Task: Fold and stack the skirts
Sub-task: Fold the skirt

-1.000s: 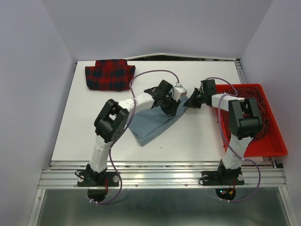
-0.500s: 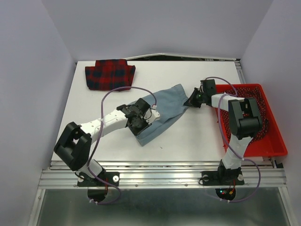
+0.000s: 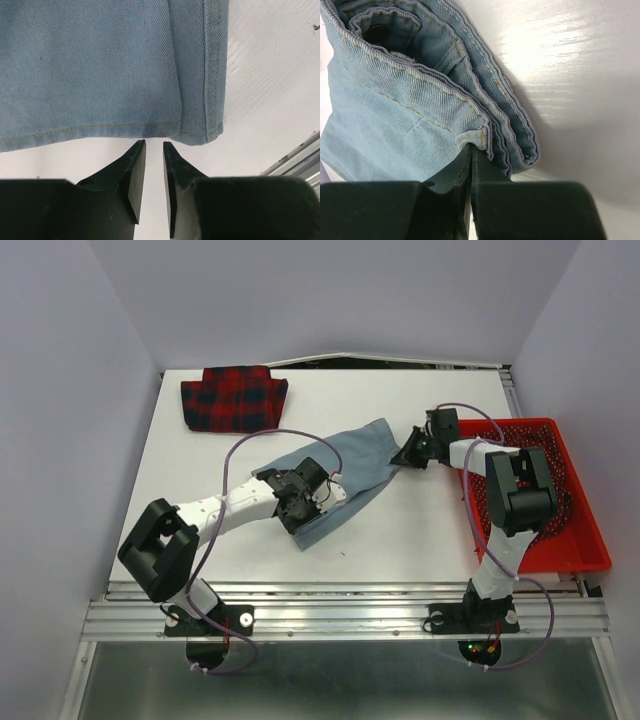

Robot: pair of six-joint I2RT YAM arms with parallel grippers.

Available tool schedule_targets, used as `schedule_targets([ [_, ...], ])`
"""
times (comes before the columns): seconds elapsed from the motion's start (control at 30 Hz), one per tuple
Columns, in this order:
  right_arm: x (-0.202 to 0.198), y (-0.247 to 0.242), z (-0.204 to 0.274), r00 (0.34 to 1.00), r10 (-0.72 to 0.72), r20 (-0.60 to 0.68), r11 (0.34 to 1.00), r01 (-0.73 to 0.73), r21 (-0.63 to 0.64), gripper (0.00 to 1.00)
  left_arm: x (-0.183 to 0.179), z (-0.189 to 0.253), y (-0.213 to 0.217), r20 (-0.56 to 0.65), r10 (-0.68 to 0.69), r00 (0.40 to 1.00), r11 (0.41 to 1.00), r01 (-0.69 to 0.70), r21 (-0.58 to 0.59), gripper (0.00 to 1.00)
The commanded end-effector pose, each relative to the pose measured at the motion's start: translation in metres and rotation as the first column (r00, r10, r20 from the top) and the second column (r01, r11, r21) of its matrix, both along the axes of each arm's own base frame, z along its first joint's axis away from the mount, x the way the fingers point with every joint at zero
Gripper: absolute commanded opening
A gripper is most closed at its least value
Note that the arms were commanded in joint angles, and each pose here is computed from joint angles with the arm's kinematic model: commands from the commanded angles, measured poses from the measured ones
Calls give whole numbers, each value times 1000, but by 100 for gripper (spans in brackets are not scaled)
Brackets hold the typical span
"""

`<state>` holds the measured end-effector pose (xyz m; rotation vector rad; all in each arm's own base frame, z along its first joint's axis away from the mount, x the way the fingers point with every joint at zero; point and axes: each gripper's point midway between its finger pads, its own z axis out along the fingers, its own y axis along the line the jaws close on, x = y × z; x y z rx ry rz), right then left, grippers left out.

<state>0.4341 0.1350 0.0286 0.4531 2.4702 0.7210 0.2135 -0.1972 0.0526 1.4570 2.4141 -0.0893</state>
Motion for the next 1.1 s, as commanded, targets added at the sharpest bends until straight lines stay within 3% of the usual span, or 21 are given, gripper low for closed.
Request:
schedule_targets([
  [0.0,-21,-30,-40,993,-52,-103,986,35,-162,4,8,28,-14,68,-42,997,998,45,-40,34],
  [0.53,-22,-31,-41,992,-55,-109,986,37,-165,5,15,-12,-18,61,-45,997,998,42,44,40],
  [1.07,-23,-32,-42,992,-56,-114,985,36,-171,5,-7,-19,-24,21,-117,993,993,116,34,45],
])
